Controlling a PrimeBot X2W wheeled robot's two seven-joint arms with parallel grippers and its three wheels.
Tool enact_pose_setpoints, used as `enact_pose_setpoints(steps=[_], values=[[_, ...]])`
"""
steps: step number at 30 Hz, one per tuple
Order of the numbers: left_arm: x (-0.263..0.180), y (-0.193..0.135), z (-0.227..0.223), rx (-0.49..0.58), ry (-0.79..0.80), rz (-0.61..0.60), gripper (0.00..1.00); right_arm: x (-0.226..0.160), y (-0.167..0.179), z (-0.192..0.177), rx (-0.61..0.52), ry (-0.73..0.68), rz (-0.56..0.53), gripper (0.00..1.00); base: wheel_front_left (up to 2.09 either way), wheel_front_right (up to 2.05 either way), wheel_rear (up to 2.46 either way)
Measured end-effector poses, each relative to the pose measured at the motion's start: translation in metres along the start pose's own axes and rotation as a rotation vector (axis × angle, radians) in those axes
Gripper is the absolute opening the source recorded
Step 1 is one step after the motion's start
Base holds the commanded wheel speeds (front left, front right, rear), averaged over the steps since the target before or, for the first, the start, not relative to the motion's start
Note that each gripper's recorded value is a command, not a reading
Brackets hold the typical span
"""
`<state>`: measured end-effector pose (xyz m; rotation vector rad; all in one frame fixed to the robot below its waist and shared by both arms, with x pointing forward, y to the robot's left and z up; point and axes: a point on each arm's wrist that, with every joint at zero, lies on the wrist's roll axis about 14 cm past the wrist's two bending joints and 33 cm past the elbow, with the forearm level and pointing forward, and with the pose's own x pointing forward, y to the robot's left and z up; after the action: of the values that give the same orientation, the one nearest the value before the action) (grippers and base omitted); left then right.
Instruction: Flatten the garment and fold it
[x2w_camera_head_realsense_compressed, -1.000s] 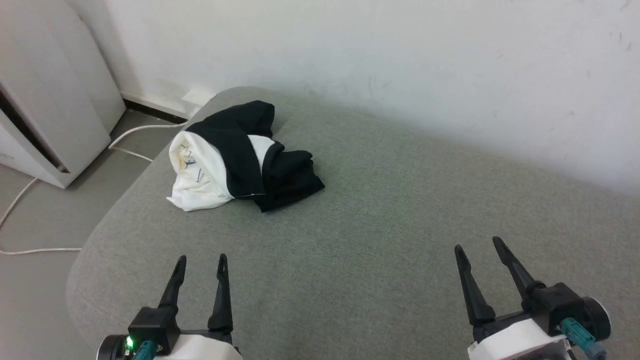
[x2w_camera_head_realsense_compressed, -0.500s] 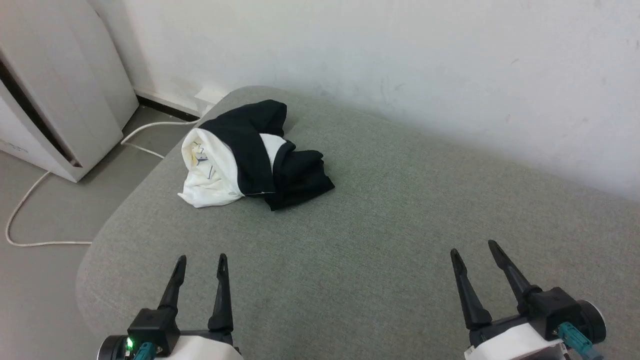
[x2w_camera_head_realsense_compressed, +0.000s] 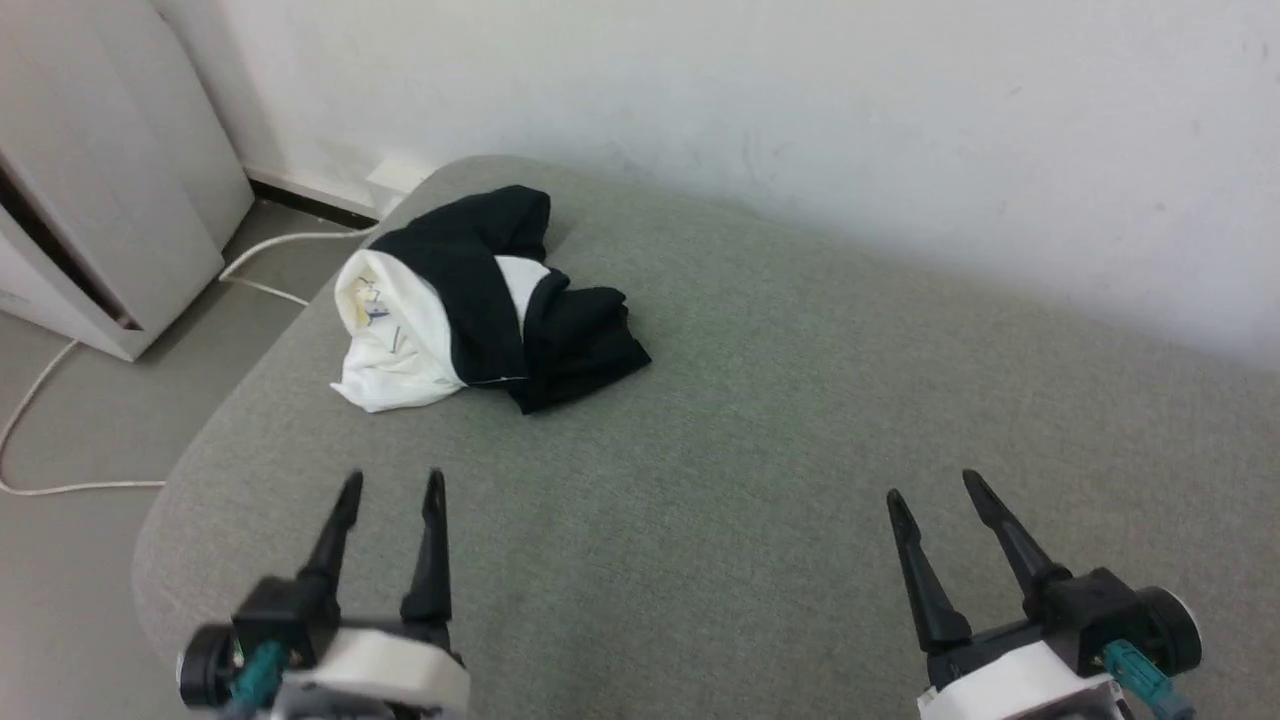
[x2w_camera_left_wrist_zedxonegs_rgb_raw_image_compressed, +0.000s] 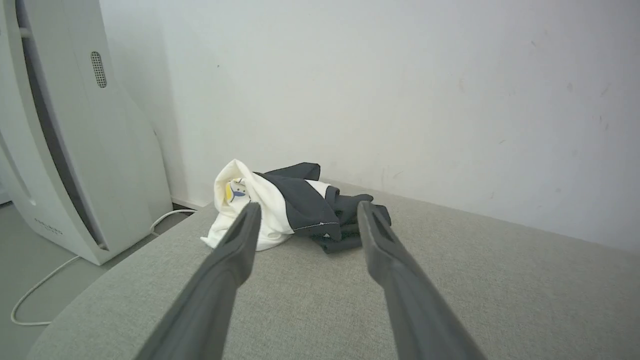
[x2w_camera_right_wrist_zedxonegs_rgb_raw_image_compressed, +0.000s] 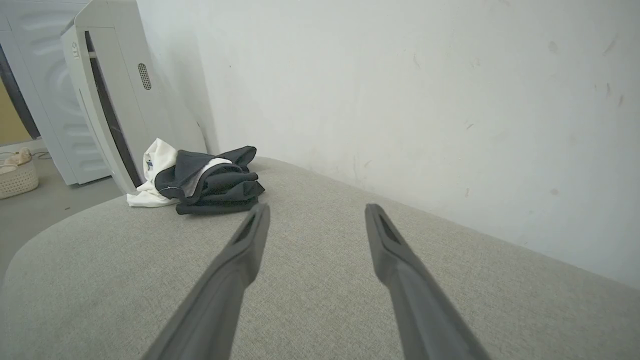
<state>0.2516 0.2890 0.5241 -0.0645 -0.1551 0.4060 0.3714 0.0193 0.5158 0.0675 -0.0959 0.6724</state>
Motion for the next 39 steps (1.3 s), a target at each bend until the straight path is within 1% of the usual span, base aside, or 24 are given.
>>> enact_pose_setpoints(steps=[4,10,14,16,18,20,25,28,32,35,36,37,39], values=[[0.039,-0.004,0.011,0.041,-0.029,-0.063,1.0,0.004,-0.007,0.001,-0.004,-0.013,-0.014,1.0,0.0,0.0,0.0],[0.113,-0.011,0.01,0.155,0.094,-0.157,1.0,0.012,-0.018,-0.004,0.002,-0.021,-0.028,1.0,0.0,0.0,0.0],[0.157,-0.013,-0.011,0.221,0.267,-0.187,1.0,0.015,-0.029,-0.008,0.015,-0.025,-0.054,1.0,0.0,0.0,0.0],[0.172,-0.013,-0.029,0.234,0.382,-0.195,1.0,0.015,-0.039,-0.011,0.019,-0.022,-0.08,1.0,0.0,0.0,0.0],[0.184,-0.012,-0.046,0.278,0.486,-0.204,1.0,0.012,-0.048,-0.015,0.022,-0.016,-0.105,1.0,0.0,0.0,0.0],[0.193,-0.014,-0.064,0.295,0.592,-0.216,1.0,0.008,-0.056,-0.021,0.026,-0.001,-0.13,1.0,0.0,0.0,0.0],[0.211,-0.013,-0.098,0.316,0.779,-0.228,1.0,-0.002,-0.08,-0.034,0.032,0.033,-0.203,1.0,0.0,0.0,0.0],[0.207,-0.009,-0.127,0.32,0.911,-0.225,1.0,-0.009,-0.092,-0.043,0.035,0.058,-0.243,1.0,0.0,0.0,0.0],[0.195,-0.006,-0.164,0.351,1.067,-0.231,1.0,-0.018,-0.105,-0.055,0.044,0.09,-0.288,1.0,0.0,0.0,0.0],[0.196,-0.007,-0.174,0.344,1.135,-0.229,1.0,-0.025,-0.112,-0.061,0.047,0.111,-0.314,1.0,0.0,0.0,0.0],[0.195,-0.008,-0.177,0.33,1.157,-0.231,0.46,-0.027,-0.114,-0.063,0.047,0.117,-0.321,1.0,0.0,0.0,0.0],[0.196,-0.009,-0.178,0.317,1.169,-0.232,0.0,-0.029,-0.116,-0.064,0.049,0.122,-0.329,1.0,0.0,0.0,0.0],[0.198,-0.013,-0.177,0.288,1.16,-0.237,0.0,-0.032,-0.118,-0.066,0.049,0.129,-0.339,1.0,0.0,0.0,0.0]])
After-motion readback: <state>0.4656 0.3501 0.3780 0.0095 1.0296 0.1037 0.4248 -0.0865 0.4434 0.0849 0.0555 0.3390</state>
